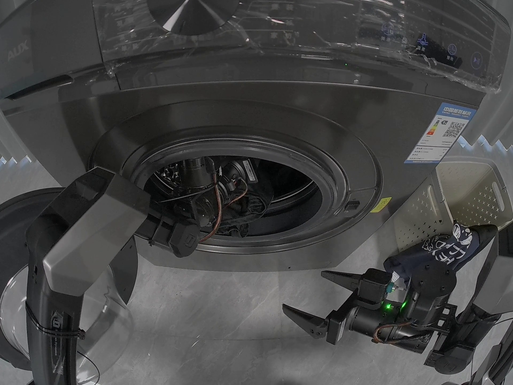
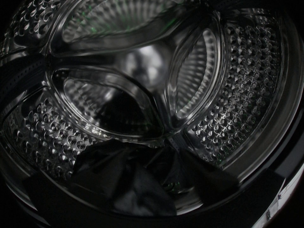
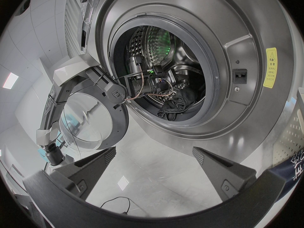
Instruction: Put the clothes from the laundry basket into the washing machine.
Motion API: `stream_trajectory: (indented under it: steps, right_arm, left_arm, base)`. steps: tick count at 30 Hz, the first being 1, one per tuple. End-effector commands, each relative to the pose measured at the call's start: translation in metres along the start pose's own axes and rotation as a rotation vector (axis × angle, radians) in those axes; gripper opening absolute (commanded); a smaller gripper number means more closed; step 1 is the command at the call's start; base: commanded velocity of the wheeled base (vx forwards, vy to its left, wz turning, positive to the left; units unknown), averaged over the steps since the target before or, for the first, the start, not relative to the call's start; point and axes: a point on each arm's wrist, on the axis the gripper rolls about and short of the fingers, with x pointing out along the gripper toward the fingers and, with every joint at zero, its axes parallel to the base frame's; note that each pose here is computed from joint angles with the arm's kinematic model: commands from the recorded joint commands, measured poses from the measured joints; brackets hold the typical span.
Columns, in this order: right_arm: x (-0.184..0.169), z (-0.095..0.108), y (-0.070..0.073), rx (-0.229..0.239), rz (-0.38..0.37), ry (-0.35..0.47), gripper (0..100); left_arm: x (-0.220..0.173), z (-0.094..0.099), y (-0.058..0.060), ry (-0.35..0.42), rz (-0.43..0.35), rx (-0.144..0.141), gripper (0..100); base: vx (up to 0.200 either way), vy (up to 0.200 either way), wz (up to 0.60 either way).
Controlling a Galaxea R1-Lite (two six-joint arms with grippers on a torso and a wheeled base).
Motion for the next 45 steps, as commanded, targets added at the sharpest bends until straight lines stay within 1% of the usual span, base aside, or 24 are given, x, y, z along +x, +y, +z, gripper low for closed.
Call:
stream_trajectory:
  steps: [1, 2, 5, 7, 8, 9, 10, 13, 15, 16, 18, 19, 22, 25, 27, 28, 31, 32, 33, 35, 38, 41, 45]
  right_arm:
    - [0.0, 0.0, 0.0, 0.0, 0.0, 0.001, 100]
    - [0.0, 0.0, 0.0, 0.0, 0.002, 0.001, 100]
    - [0.0, 0.0, 0.0, 0.0, 0.002, 0.001, 100]
    - [0.0, -0.001, 0.0, 0.0, 0.002, 0.003, 100]
    - [0.0, -0.001, 0.0, 0.0, 0.002, 0.003, 100]
    - [0.001, -0.001, 0.0, 0.0, 0.002, 0.004, 100]
    - [0.001, -0.001, 0.0, 0.0, 0.001, 0.006, 100]
    - [0.001, -0.001, 0.0, 0.0, 0.001, 0.006, 100]
    - [0.001, -0.001, 0.0, 0.0, 0.001, 0.006, 100]
    - [0.001, -0.001, 0.0, 0.0, 0.001, 0.006, 100]
    - [0.001, -0.001, 0.0, 0.0, 0.001, 0.006, 100]
    - [0.001, -0.001, 0.0, 0.0, 0.001, 0.006, 100]
    - [0.001, -0.001, 0.0, 0.0, 0.002, 0.004, 100]
    - [0.002, 0.0, 0.0, 0.0, 0.002, -0.001, 100]
    - [0.002, 0.0, 0.0, 0.0, 0.002, -0.002, 100]
    - [0.002, 0.0, 0.0, 0.0, 0.002, -0.004, 100]
    - [0.003, 0.001, 0.001, 0.0, 0.003, -0.005, 100]
    - [0.003, 0.001, 0.001, 0.0, 0.003, -0.005, 100]
    - [0.002, 0.001, 0.001, 0.0, 0.003, -0.007, 100]
    - [0.003, 0.001, 0.001, 0.0, 0.003, -0.008, 100]
    - [0.003, 0.002, 0.001, -0.001, 0.004, -0.013, 100]
    - [0.003, 0.002, 0.001, -0.001, 0.003, -0.011, 100]
    - [0.004, 0.002, 0.001, -0.001, 0.004, -0.014, 100]
  left_arm:
    - [-0.013, 0.005, -0.008, 0.032, -0.003, 0.002, 100]
    - [-0.023, 0.007, -0.012, 0.071, -0.01, 0.005, 100]
    - [-0.041, 0.008, -0.018, 0.166, -0.009, 0.01, 100]
    - [-0.049, 0.008, -0.018, 0.22, -0.01, 0.02, 100]
    - [-0.049, 0.008, -0.018, 0.22, -0.01, 0.02, 100]
    - [-0.054, 0.004, -0.016, 0.269, -0.004, 0.035, 100]
    - [-0.055, 0.001, -0.015, 0.294, 0.003, 0.046, 100]
    - [-0.057, -0.009, -0.011, 0.34, 0.014, 0.077, 100]
    - [-0.057, -0.009, -0.011, 0.34, 0.014, 0.077, 100]
    - [-0.053, -0.024, -0.006, 0.363, 0.021, 0.095, 100]
    - [-0.048, -0.034, -0.001, 0.376, 0.029, 0.115, 100]
    - [-0.047, -0.038, 0.001, 0.383, 0.031, 0.123, 0]
    - [-0.043, -0.046, 0.004, 0.395, 0.034, 0.127, 0]
    - [-0.041, -0.049, 0.004, 0.396, 0.034, 0.127, 0]
    - [-0.039, -0.048, 0.004, 0.388, 0.032, 0.126, 0]
    - [-0.036, -0.045, 0.002, 0.371, 0.024, 0.124, 0]
    - [-0.024, -0.034, -0.001, 0.295, 0.017, 0.114, 0]
    - [-0.022, -0.033, 0.0, 0.285, 0.018, 0.112, 0]
    - [-0.013, -0.026, -0.001, 0.22, 0.017, 0.1, 0]
    - [-0.002, -0.018, 0.003, 0.12, 0.043, 0.077, 0]
    - [0.012, -0.013, 0.007, 0.017, 0.063, 0.064, 0]
    - [0.02, -0.011, 0.013, -0.055, 0.078, 0.062, 0]
    - [0.028, -0.01, 0.016, -0.115, 0.08, 0.057, 0]
  base:
    - [0.0, 0.0, 0.0]
    - [0.0, 0.0, 0.0]
    - [0.0, 0.0, 0.0]
    - [0.0, 0.0, 0.0]
    - [0.0, 0.0, 0.0]
    - [0.0, 0.0, 0.0]
    - [0.0, 0.0, 0.0]
    - [0.0, 0.0, 0.0]
    - [0.0, 0.0, 0.0]
    - [0.0, 0.0, 0.0]
    - [0.0, 0.0, 0.0]
    - [0.0, 0.0, 0.0]
    - [0.0, 0.0, 0.0]
    - [0.0, 0.0, 0.0]
    - [0.0, 0.0, 0.0]
    - [0.0, 0.0, 0.0]
    - [0.0, 0.0, 0.0]
    - [0.0, 0.0, 0.0]
    - [0.0, 0.0, 0.0]
    - [0.0, 0.0, 0.0]
    - [0.0, 0.0, 0.0]
    - [0.0, 0.0, 0.0]
    - [0.0, 0.0, 0.0]
